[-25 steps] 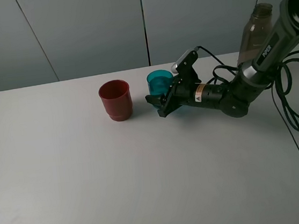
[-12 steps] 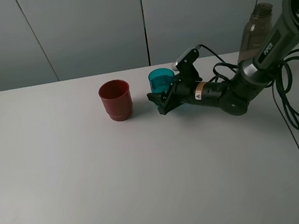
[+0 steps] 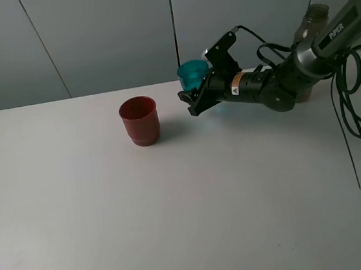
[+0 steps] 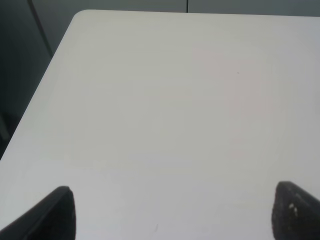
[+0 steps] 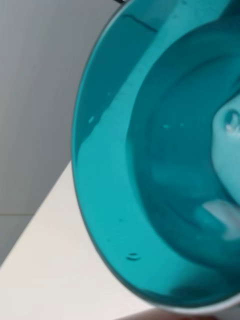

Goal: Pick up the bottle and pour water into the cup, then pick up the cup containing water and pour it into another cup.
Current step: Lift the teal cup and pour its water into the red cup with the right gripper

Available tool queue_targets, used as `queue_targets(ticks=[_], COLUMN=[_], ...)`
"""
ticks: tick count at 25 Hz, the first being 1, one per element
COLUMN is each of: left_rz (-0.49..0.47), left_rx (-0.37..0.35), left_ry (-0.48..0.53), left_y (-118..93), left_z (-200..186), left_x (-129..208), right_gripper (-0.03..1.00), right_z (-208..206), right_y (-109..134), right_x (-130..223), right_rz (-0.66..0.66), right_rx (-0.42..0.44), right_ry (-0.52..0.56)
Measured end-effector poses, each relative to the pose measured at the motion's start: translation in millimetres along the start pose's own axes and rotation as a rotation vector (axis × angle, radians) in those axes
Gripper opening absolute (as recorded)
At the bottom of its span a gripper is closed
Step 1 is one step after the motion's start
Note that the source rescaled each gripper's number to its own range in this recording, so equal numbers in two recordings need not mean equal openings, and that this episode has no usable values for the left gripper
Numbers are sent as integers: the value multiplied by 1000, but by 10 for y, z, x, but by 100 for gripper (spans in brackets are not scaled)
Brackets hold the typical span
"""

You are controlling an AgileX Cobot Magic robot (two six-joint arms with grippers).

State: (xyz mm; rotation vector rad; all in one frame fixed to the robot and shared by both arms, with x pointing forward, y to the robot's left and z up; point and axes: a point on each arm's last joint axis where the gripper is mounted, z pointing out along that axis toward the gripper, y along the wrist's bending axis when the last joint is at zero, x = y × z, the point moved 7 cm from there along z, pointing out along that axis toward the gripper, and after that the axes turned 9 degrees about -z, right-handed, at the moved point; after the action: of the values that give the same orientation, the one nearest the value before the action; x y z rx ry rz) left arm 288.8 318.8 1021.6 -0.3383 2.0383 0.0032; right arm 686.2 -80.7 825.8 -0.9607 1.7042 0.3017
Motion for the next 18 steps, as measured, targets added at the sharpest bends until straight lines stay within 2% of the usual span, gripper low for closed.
queue_targets(ticks=[11,18], left_rz=[0,0], left_rx=[0,0], left_ry=[0,0], left_y=[0,0], left_z=[0,0], left_x=[0,0], right_gripper=[8,8], right_z=[127,210], right_y=[180,212], right_x=[-269,-329], right_rz=[-148,-268], right_rx=[-61,-75], right_ry=[-20,24])
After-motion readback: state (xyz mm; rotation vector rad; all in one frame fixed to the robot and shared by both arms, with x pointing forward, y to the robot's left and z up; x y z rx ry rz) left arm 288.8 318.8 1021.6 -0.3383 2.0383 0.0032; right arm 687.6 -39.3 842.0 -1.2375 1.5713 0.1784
